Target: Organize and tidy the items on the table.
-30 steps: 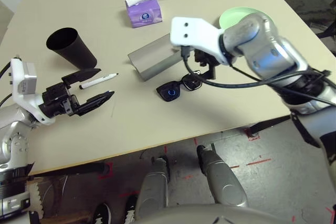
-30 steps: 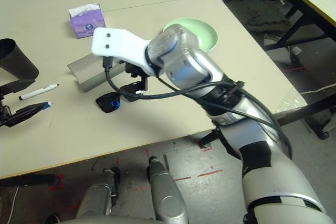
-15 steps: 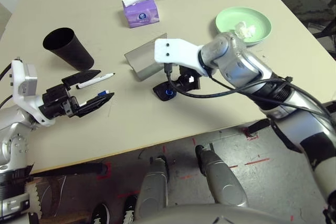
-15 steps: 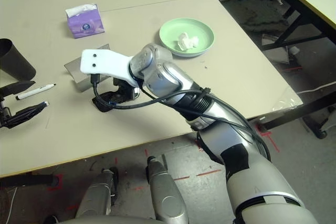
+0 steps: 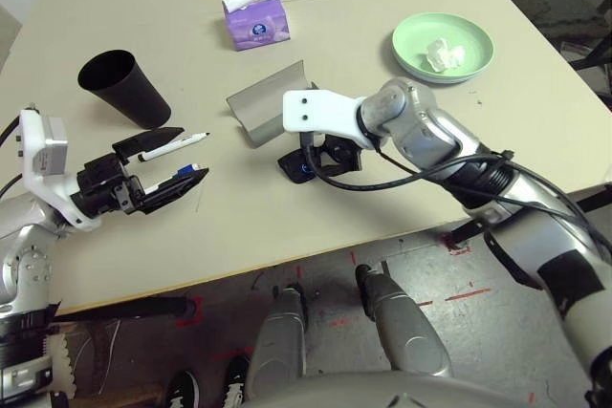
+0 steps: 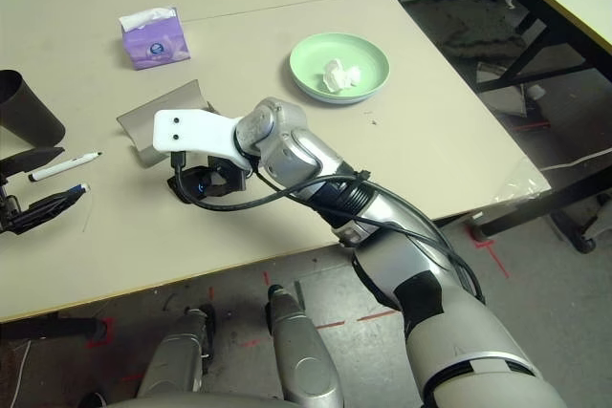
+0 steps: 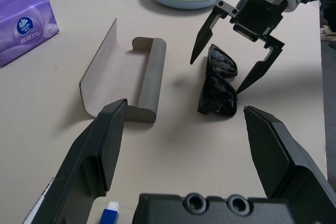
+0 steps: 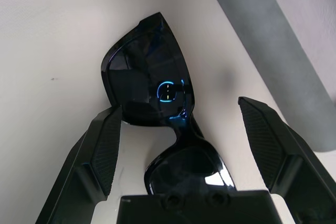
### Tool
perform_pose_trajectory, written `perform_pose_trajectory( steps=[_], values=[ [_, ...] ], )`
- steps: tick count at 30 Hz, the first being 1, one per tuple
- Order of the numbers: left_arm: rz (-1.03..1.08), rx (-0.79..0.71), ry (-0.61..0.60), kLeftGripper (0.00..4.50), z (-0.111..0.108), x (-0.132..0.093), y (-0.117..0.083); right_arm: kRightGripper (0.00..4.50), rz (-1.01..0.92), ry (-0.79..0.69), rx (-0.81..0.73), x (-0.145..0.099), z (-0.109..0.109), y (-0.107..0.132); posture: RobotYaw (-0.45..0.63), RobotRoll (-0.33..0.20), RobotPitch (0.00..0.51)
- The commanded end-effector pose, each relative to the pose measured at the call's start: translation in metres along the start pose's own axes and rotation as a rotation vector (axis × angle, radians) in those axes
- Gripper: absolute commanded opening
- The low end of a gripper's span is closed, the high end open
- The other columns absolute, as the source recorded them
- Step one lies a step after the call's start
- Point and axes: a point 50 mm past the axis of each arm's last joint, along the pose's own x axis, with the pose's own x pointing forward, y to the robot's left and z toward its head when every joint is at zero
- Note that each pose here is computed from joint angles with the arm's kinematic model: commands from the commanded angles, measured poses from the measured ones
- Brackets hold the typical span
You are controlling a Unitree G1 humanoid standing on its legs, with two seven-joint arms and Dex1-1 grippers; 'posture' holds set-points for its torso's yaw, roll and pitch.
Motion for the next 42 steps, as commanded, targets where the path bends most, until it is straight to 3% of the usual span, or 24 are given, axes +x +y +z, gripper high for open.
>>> perform_pose_trajectory(
  steps=[1, 13, 31, 35, 38, 42],
  values=[
    [0.008, 0.000, 0.008, 4.50, 0.001, -0.004, -0.001, 4.48, 0.014, -0.008, -0.013, 0.003, -0.002, 0.003, -0.13, 0.000, 0.268],
    [0.003, -0.010, 0.009, 4.50, -0.001, -0.003, -0.001, 4.48, 0.079, 0.044, -0.017, -0.005, -0.021, 0.014, -0.14, 0.000, 0.268],
    [0.004, -0.016, 0.012, 4.50, -0.005, -0.007, -0.002, 4.48, 0.073, 0.038, -0.034, -0.008, -0.018, 0.009, -0.13, 0.000, 0.268],
    [0.005, -0.017, 0.010, 4.50, -0.006, -0.008, -0.002, 3.58, 0.080, 0.029, -0.023, -0.008, -0.017, 0.009, -0.13, 0.000, 0.267],
    [0.004, -0.017, 0.008, 4.50, -0.006, -0.008, -0.002, 2.35, 0.080, 0.025, -0.020, -0.009, -0.016, 0.008, -0.13, 0.000, 0.266],
    [0.004, -0.017, 0.005, 4.50, -0.006, -0.008, -0.002, 1.03, 0.080, 0.021, -0.022, -0.009, -0.015, 0.008, -0.13, 0.000, 0.264]
  ],
)
